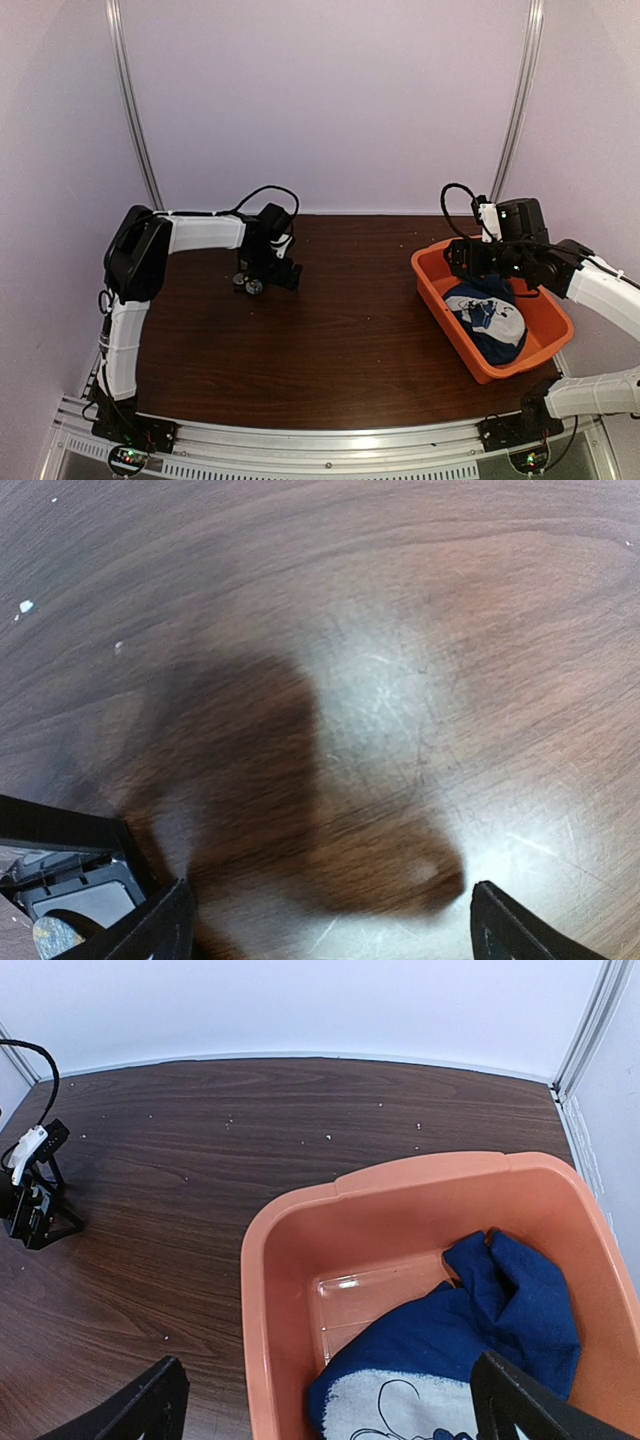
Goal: Pin the brooch onto the clothing
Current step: Move the brooch box to the center of the board.
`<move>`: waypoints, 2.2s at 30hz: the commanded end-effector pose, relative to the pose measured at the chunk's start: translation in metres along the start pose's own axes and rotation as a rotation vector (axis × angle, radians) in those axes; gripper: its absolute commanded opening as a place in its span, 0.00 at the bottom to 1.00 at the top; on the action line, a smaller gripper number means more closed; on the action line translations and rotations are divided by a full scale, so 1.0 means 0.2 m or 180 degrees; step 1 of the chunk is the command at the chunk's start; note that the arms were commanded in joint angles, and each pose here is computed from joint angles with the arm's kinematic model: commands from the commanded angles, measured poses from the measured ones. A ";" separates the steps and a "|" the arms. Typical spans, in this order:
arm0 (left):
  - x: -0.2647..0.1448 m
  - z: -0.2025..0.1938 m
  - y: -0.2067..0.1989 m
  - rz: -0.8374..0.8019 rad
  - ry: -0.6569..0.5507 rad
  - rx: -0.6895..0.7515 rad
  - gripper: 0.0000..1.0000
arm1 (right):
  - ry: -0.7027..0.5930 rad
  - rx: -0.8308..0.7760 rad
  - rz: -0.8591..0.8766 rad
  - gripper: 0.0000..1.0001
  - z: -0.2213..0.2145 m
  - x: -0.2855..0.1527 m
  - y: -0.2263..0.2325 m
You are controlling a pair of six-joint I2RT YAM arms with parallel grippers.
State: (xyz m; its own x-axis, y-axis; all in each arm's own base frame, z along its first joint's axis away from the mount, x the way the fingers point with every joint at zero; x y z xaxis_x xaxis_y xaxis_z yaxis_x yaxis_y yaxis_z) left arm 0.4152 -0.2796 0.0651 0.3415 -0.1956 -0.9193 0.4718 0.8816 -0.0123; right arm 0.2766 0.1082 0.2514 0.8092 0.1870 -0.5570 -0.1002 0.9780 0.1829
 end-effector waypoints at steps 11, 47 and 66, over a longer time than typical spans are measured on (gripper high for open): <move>0.08 -0.01 0.23 0.0175 0.0099 -0.0444 0.98 | -0.0111 0.0042 0.0053 1.00 0.06 -0.05 0.02; 0.08 -0.11 0.69 0.0631 0.0182 -0.1094 0.98 | -0.0171 0.0033 0.0127 1.00 0.12 -0.09 0.06; 0.07 -0.18 0.73 0.0768 0.0305 -0.1095 0.98 | -0.0165 -0.0025 0.0079 1.00 0.15 -0.10 0.07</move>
State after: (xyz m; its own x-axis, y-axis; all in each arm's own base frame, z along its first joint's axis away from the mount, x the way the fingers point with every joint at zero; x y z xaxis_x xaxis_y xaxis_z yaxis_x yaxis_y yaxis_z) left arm 0.4777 -0.1584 0.0607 0.4183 -0.0126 -0.9082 0.1166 0.9924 0.0400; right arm 0.2766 0.1168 0.2846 0.8330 0.2219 -0.5068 -0.1350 0.9699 0.2028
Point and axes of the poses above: each gripper's point midway between its finger pads, its own x axis out along the fingers, its own y axis along the line the jaws close on, z = x × y, the point moved 5 cm from there along -x, back along the fingers, and after that the axes turned 6 degrees about x, right-handed, at the moved point
